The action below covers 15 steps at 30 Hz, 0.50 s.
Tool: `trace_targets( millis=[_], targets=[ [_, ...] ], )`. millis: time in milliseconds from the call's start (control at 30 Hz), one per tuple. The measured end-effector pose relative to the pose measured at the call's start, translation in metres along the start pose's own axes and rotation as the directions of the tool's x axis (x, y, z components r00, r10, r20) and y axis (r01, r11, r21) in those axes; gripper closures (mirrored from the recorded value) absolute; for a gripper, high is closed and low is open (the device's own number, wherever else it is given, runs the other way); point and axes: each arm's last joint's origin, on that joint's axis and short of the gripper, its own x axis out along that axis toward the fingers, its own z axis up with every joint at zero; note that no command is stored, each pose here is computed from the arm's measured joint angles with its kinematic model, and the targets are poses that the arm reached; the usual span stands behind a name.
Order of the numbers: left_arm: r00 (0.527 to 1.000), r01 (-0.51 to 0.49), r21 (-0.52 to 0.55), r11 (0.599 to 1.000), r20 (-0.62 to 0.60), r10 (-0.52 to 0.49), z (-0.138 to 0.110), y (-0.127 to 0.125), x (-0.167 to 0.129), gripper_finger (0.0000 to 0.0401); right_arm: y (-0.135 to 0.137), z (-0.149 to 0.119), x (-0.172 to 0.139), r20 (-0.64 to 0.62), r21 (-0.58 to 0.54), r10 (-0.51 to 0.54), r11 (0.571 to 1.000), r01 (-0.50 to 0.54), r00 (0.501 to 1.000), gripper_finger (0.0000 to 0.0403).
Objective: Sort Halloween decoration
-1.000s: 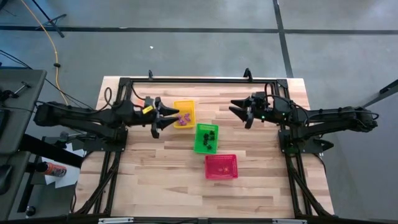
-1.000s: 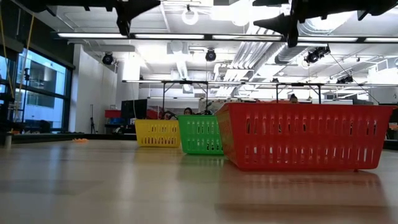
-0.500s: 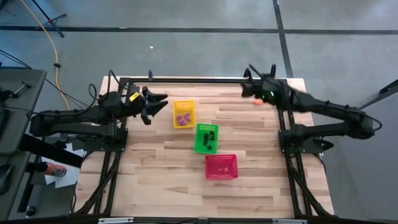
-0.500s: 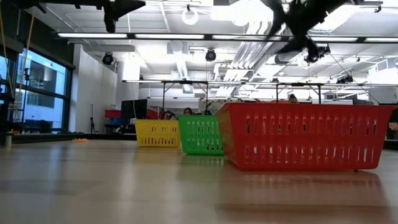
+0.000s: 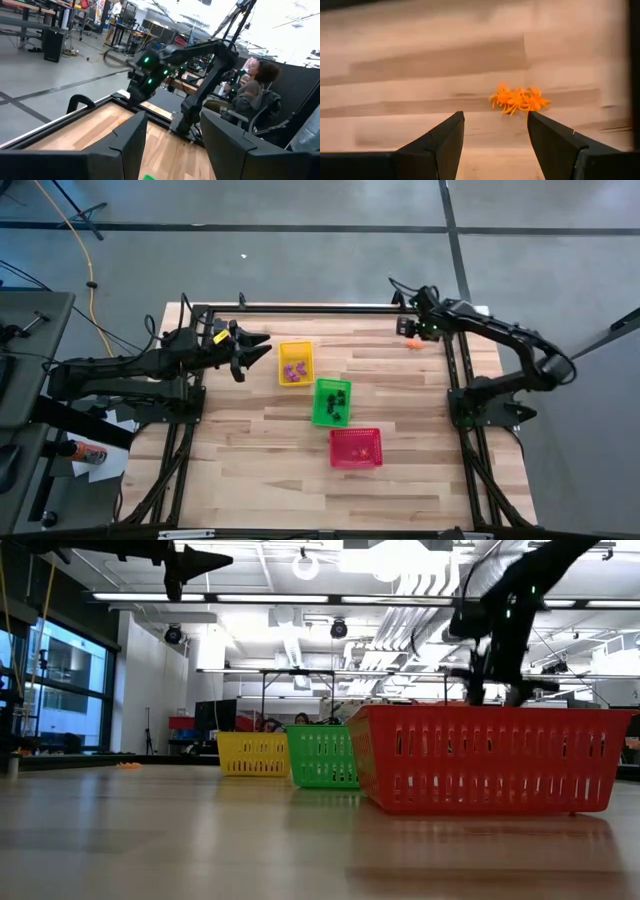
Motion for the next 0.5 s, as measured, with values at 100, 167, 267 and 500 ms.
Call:
trace_targets(
  millis=[100,167,267,500],
  targets=[
    [1.0,0.0,0.0,1.0,0.0,0.0,0.0,0.0,0.0,0.0226,-0.005,-0.003,0.024,-0.044,0.044,0.0,0.999,0.002,0.999,0.019],
    [1.0,0.0,0.0,1.0,0.0,0.0,0.0,0.0,0.0,0.0226,-0.007,-0.004,0.036,-0.052,0.071,-0.001,0.997,0.004,0.999,0.019],
    [1.0,0.0,0.0,1.0,0.0,0.0,0.0,0.0,0.0,0.0226,-0.009,-0.007,0.05,-0.054,0.118,-0.022,0.993,0.029,0.998,0.019],
    [1.0,0.0,-0.001,1.0,0.0,0.0,0.0,0.0,0.0,0.0226,-0.008,-0.007,0.07,-0.046,0.141,-0.062,0.988,0.067,0.997,0.0194]
  ],
)
